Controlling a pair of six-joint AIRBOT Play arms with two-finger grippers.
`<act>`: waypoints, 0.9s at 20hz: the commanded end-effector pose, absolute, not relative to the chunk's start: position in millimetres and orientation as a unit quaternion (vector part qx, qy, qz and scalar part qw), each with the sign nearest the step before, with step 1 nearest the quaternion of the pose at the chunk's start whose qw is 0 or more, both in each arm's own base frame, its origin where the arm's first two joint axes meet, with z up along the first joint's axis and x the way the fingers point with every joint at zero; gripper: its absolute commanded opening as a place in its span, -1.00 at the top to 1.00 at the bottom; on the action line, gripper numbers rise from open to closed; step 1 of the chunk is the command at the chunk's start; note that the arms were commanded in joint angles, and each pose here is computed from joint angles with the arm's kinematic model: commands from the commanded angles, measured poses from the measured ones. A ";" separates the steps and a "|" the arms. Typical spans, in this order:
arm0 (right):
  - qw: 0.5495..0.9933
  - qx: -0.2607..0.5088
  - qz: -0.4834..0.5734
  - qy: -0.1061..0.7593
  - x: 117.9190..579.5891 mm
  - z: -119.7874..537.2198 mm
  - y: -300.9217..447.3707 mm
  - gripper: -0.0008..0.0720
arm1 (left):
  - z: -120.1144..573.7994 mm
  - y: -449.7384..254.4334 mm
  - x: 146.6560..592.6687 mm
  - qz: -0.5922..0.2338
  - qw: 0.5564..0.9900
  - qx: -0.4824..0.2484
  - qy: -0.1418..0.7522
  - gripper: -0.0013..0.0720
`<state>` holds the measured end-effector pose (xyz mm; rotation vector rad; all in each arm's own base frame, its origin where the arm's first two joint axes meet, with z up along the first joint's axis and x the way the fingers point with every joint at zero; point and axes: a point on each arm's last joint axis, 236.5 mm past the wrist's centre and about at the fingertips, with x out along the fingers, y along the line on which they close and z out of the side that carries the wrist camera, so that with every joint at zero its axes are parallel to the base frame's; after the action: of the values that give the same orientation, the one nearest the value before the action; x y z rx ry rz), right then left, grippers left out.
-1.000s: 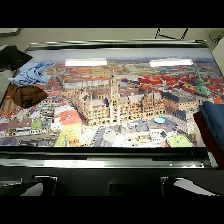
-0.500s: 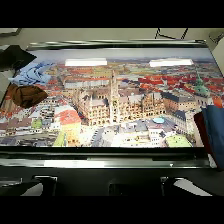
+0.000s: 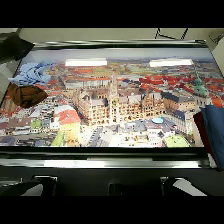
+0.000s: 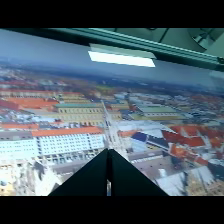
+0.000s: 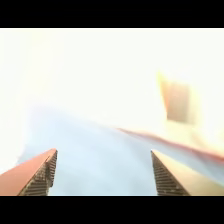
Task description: Fold the clothes and pants, and hang the long-sleeved shirts on hangers.
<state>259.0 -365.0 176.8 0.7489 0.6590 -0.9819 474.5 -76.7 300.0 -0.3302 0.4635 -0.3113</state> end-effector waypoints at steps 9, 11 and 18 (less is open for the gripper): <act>0.747 0.199 -0.044 0.632 402.3 61.8 -29.1 -0.89 | 34.1 -50.9 407.9 -0.031 0.769 -0.040 0.637 -0.97; 0.754 0.181 -0.035 0.631 407.7 53.3 -14.8 -0.88 | 31.6 -53.3 412.7 -0.025 0.802 -0.047 0.595 -0.97; 0.759 0.170 -0.031 0.628 411.1 53.6 -8.2 -0.87 | 26.8 -52.9 413.2 -0.025 0.803 -0.048 0.594 -0.97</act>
<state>413.0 -13.5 56.7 0.3828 1.3519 -0.0781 413.9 -52.5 31.9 -0.1029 1.2688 -0.0540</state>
